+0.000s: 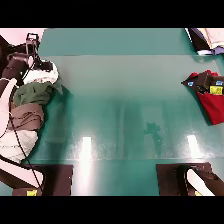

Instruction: Fold the shirts.

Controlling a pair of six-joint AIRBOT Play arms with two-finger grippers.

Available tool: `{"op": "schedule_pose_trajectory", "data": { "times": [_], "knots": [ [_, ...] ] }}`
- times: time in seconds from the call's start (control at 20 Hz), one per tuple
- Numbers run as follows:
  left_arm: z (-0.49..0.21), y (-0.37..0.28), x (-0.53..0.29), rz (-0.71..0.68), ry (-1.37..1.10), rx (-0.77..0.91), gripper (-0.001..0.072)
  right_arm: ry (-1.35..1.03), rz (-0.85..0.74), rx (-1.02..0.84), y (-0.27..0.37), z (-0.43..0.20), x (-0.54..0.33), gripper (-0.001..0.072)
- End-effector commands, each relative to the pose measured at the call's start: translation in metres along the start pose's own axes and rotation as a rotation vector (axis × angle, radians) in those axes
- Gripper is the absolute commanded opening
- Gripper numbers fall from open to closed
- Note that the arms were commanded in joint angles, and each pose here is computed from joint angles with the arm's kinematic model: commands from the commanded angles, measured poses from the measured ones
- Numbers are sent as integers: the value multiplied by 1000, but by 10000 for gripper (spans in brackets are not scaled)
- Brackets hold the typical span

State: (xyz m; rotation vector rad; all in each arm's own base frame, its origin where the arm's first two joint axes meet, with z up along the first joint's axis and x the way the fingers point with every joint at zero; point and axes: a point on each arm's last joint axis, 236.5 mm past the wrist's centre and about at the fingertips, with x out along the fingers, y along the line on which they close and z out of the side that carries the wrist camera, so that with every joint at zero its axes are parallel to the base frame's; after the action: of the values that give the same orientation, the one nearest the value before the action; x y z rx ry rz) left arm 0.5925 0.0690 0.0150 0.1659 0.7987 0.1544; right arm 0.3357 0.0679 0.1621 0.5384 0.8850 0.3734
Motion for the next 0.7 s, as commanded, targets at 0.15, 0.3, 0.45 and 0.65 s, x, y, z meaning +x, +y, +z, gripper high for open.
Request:
{"op": "schedule_pose_trajectory", "data": {
  "times": [0.15, 0.3, 0.45, 0.65],
  "knots": [
    [-11, -4, 17, -5, 22, -1, 261, 0, 1, 0, 1, 0, 0, 23],
    [9, -5, 3, -15, 20, -37, 33, -1, 1, 0, 1, 0, 0, 23],
    [62, -7, -40, -9, -29, -1, 33, -11, 5, 1, 2, 3, 0, 23],
    [165, -47, -166, -154, -297, 29, 32, -97, 74, 13, 22, 26, -7, 23]
  ]
}}
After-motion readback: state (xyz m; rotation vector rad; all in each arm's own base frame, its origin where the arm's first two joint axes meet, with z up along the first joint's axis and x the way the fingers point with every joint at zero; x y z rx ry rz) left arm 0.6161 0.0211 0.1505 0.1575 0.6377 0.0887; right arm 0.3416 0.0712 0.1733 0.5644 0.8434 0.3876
